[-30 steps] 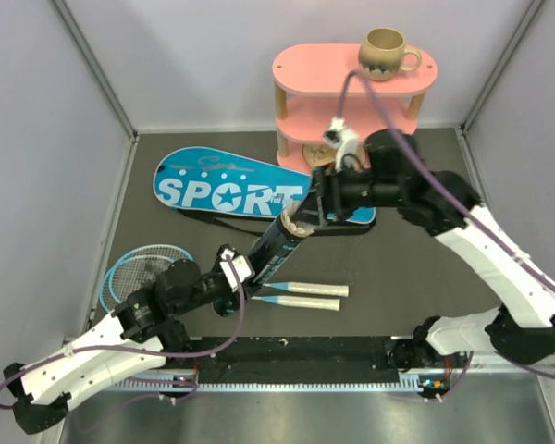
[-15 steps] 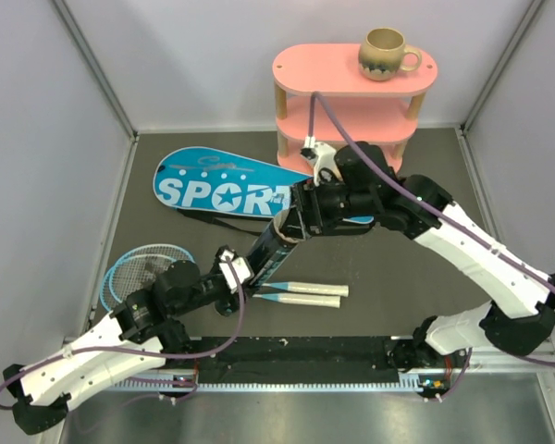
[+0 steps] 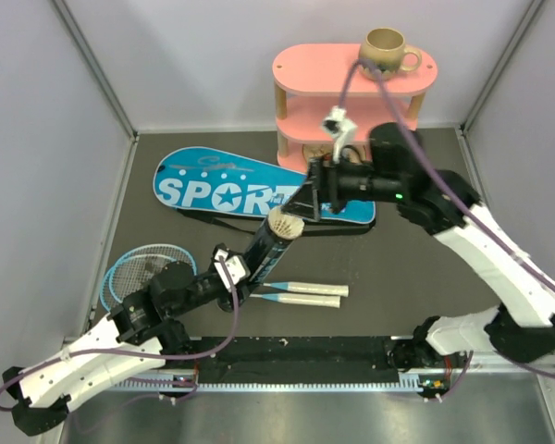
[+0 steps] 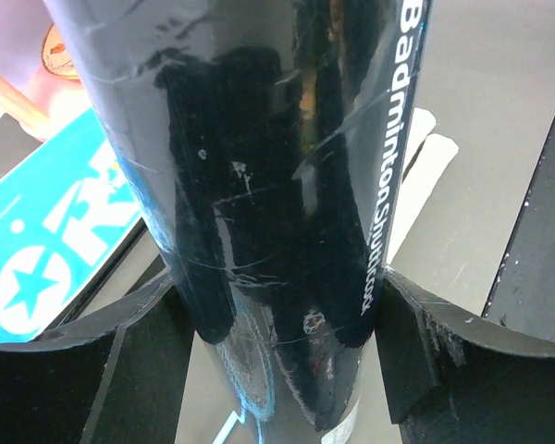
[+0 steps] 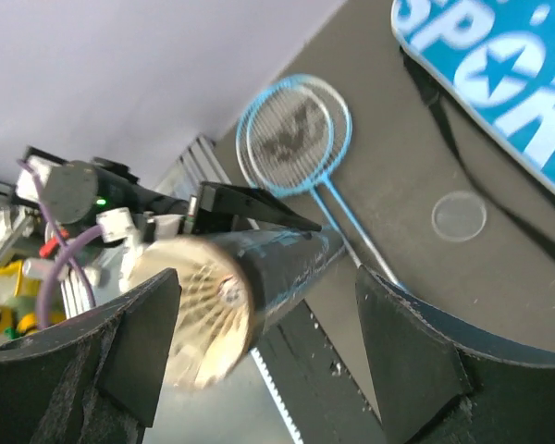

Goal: Pack up the badminton gear

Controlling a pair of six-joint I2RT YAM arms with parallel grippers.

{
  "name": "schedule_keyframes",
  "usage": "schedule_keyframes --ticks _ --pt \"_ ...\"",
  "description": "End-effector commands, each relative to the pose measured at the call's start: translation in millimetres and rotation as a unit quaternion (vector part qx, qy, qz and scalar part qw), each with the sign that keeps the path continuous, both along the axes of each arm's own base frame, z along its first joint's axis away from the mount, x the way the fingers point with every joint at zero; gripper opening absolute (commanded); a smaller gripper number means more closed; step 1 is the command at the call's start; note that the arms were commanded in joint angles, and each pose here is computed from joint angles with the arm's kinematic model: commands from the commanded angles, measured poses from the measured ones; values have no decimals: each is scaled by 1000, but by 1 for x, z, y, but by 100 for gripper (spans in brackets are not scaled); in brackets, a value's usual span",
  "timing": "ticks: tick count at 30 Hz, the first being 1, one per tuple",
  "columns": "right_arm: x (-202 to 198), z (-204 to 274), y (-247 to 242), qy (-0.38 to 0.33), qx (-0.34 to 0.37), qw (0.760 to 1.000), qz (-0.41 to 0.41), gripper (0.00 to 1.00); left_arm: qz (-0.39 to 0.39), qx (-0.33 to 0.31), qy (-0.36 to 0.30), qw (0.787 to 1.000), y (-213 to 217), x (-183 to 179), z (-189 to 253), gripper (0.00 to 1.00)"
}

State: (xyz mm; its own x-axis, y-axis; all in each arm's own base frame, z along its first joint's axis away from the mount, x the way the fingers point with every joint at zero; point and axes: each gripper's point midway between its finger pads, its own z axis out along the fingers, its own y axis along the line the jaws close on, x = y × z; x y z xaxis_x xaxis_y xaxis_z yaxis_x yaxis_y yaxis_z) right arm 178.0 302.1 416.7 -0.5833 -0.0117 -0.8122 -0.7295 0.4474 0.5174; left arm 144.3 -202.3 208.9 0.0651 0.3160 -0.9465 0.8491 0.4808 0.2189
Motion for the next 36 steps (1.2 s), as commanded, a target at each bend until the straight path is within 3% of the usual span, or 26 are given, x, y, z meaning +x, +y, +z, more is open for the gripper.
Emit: schedule_keyframes --ticks 1,4,9,16,18,19,21,24,28,32,36 --pt "-4 -56 28 86 -87 992 33 76 -5 -53 -36 998 -7 3 39 0" --pt "-7 -91 42 136 -123 982 47 75 -7 -53 -38 998 -7 2 39 0" --pt "-17 -110 61 159 -150 974 67 74 -1 -54 -37 998 -6 4 38 0" --pt "-3 -22 19 23 -72 997 -6 76 12 -58 -39 997 -2 6 41 0" --pt "-7 28 -8 -55 4 998 -39 78 35 -59 -44 997 4 12 43 0" --pt "0 12 -15 -55 0 996 -66 79 47 -60 -46 996 7 15 44 0" --pt "3 40 -45 -82 70 988 -115 80 63 -66 -51 994 12 18 48 0" --pt "21 8 -61 -83 54 980 -172 81 102 -80 -61 990 25 25 57 0" --pt "56 -84 -64 -71 -48 969 -230 80 169 -108 -78 976 50 35 71 0" --pt "78 -147 -38 -36 -120 969 -211 76 221 -143 -91 960 75 38 85 0" --pt "97 -208 -3 -6 -199 964 -174 58 231 -207 -110 944 96 27 107 0"
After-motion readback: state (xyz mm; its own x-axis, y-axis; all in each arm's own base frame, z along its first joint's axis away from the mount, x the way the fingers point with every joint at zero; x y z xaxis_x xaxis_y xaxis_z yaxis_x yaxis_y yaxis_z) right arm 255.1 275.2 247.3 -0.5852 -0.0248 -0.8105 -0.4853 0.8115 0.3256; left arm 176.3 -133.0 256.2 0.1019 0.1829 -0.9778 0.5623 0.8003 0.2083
